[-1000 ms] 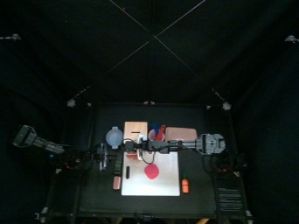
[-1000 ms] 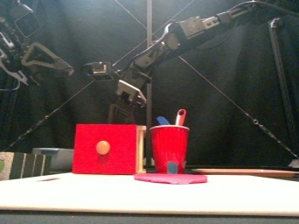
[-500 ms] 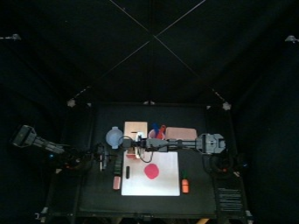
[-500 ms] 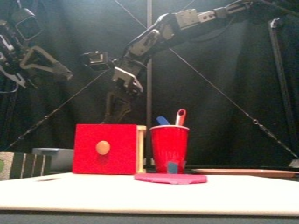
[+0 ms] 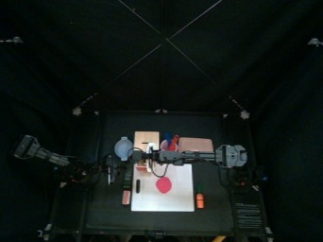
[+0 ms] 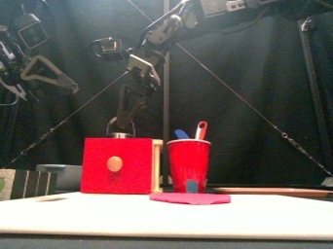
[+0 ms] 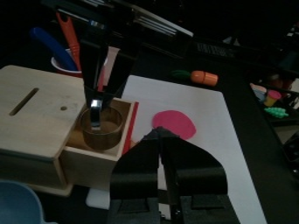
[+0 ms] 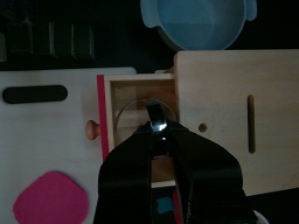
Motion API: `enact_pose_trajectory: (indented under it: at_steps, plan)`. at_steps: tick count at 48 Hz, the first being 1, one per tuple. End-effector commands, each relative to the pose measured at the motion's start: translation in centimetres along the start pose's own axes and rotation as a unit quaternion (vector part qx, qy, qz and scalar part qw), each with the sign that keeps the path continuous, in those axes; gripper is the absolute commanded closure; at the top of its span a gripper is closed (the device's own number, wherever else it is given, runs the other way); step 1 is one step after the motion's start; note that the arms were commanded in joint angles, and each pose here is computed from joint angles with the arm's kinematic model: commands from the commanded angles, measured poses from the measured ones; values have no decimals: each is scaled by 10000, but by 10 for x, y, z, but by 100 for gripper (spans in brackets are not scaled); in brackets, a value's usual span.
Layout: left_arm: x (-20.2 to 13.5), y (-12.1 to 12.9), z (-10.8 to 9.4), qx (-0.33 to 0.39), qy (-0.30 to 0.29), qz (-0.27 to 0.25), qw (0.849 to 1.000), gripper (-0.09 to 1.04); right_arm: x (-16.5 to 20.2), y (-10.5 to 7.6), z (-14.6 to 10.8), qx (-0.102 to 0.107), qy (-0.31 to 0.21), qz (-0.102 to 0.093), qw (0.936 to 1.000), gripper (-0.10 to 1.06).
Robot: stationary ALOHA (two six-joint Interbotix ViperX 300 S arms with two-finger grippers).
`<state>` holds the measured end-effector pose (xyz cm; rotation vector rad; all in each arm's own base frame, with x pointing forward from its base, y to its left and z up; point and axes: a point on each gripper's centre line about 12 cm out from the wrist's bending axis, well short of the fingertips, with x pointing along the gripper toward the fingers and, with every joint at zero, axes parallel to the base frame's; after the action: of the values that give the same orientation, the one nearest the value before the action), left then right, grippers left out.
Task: Get the cutter from the drawer then cut the dough then place the extra dough in the bowl
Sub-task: Place the cutter on the board
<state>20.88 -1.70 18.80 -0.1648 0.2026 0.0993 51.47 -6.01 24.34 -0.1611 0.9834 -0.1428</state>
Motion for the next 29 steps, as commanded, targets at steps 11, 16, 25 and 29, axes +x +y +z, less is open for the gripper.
enact_pose_trajectory:
  at_steps: [11,16,25,29]
  plan:
    - [1,-1,3,-12,-48,1,10000,61,-88,-5,10,134,-460,-49,9988,52]
    - [1,0,4,-17,-51,23,10000,61,-101,2,-2,135,-430,6,9990,52]
    - [2,2,4,-20,-59,75,10000,61,-118,20,-44,284,-176,137,9993,52]
    - [2,4,4,-33,-58,125,9999,61,-122,27,-66,437,-39,166,9989,52]
